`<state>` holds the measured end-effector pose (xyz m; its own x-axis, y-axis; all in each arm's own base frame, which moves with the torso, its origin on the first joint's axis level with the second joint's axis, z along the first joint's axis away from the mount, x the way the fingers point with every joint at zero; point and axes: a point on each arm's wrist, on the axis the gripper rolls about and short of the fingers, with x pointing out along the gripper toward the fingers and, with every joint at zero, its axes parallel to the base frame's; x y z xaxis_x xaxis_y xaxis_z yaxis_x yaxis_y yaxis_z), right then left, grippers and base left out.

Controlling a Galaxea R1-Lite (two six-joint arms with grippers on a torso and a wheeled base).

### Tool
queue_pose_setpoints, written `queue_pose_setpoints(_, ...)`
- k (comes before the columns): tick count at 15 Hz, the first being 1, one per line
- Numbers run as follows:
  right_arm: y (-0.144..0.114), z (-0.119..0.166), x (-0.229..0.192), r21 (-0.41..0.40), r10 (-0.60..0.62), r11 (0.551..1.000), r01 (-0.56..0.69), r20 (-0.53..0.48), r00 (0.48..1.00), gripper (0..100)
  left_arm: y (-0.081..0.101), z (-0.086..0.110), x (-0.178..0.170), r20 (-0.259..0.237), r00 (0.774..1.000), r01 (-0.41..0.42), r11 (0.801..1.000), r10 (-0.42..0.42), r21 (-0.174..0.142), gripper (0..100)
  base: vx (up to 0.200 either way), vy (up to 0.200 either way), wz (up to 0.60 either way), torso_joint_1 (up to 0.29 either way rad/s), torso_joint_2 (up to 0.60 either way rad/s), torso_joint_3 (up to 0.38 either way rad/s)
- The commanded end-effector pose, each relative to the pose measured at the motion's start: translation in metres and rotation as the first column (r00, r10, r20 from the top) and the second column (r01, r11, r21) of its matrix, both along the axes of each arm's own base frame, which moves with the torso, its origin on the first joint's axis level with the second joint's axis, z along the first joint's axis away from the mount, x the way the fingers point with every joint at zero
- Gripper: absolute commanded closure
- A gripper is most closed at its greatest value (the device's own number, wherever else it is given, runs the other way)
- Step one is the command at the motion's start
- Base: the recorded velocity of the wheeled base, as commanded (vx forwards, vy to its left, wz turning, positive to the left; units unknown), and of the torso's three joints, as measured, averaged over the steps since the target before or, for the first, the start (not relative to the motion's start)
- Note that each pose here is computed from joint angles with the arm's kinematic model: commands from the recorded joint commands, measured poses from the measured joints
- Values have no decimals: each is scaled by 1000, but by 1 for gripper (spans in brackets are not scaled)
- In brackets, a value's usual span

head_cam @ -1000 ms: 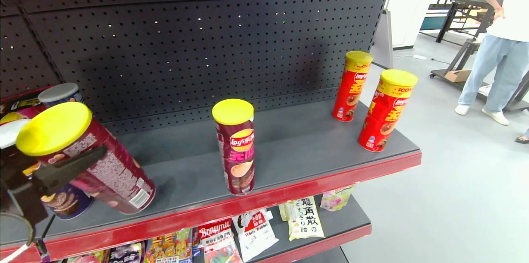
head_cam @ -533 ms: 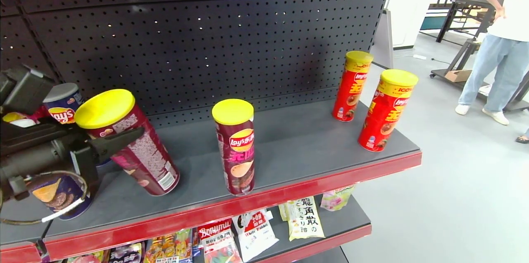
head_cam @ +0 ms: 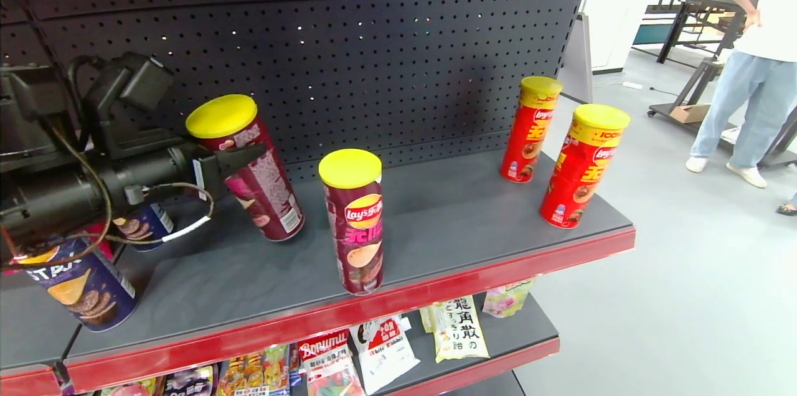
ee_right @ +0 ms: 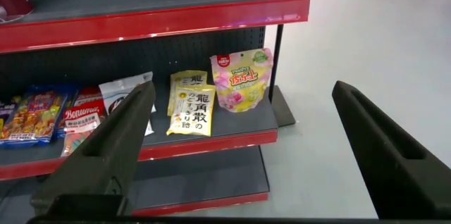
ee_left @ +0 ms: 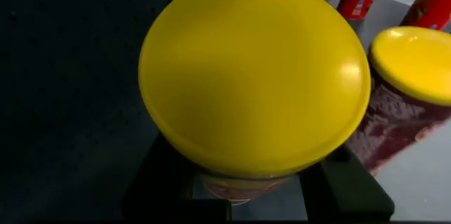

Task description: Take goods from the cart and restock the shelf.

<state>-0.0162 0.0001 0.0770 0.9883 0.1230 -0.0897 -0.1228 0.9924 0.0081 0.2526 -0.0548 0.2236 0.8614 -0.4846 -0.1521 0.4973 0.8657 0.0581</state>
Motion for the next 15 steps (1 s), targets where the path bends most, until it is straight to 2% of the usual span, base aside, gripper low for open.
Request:
queue_pose_setpoints(1, 0, 0, 0, 0, 1, 1000, -1, -4, 1000, 0, -12, -13, 30, -41, 999, 19, 1000, -19, 7, 100, 0, 0, 0, 0, 0, 0)
queue_pose_setpoints(7, 0, 1, 0, 0, 1, 1000, -1, -2, 1000, 0, -32, -16, 64, -35, 999, 41, 999, -40, 8, 100, 0, 0, 0, 0, 0, 0)
queue_pose_setpoints(11, 0, 0, 0, 0, 1, 1000, -1, -4, 1000, 0, -49, -21, 81, -50, 997, 57, 998, -57, -7, 100, 0, 0, 0, 0, 0, 0)
queue_pose_setpoints(15, 0, 0, 0, 0, 1, 1000, -1, -4, 1000, 0, -54, -24, 94, -46, 997, 57, 998, -57, -8, 100, 0, 0, 0, 0, 0, 0)
